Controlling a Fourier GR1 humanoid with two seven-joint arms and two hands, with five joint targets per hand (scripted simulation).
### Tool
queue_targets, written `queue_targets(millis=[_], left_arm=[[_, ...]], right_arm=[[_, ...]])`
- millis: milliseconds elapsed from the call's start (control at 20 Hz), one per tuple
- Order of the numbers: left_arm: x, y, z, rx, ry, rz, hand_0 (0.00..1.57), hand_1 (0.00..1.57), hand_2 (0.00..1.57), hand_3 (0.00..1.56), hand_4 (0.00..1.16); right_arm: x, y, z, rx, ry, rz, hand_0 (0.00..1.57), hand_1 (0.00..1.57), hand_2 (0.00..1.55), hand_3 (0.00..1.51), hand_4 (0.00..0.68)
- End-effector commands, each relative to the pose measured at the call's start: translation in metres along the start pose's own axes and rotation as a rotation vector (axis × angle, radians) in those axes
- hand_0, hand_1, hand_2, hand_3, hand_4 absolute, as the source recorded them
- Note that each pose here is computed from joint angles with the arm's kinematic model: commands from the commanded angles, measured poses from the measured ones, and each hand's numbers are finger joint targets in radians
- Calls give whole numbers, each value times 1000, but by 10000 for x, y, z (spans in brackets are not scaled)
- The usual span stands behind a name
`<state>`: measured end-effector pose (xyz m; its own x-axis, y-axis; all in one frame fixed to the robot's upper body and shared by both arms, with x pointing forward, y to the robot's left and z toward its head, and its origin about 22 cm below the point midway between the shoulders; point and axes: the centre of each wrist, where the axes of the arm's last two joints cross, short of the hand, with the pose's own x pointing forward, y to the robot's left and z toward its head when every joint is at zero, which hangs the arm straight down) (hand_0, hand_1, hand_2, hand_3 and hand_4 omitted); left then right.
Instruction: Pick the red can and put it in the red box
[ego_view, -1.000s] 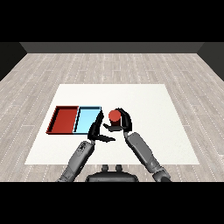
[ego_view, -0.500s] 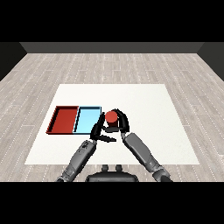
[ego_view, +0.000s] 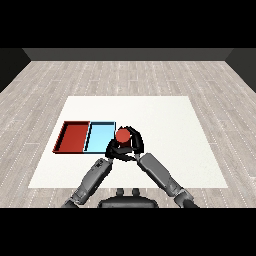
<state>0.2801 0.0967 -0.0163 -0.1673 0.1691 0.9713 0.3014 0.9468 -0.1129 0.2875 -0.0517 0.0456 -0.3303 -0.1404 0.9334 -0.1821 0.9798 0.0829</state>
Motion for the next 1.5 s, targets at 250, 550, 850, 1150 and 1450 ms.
queue_targets(millis=[250, 550, 850, 1150, 1450], left_arm=[[15, -25, -93, 7, -41, -20, 0, 0, 0, 0, 157], [102, -78, -124, 239, 16, -60, 742, 742, 887, 707, 824], [10, -164, -123, 239, 94, -122, 1510, 1510, 1471, 1387, 878], [-29, -48, -104, 327, 7, -143, 1571, 1571, 1512, 1404, 1015], [124, -238, -146, 326, -10, -149, 1571, 1571, 1527, 1436, 1080]], right_arm=[[-70, 65, -75, 15, 13, -19, 1476, 1476, 1458, 1371, 642], [23, 178, 51, 48, -5, 14, 1473, 1473, 1450, 1365, 626], [-185, 212, 143, 45, 36, 6, 1549, 1549, 1468, 1384, 614], [-125, 237, -19, 38, 14, 0, 1450, 1450, 1443, 1377, 615], [-166, 68, 5, 27, 8, -114, 1324, 1324, 1316, 1254, 123]])
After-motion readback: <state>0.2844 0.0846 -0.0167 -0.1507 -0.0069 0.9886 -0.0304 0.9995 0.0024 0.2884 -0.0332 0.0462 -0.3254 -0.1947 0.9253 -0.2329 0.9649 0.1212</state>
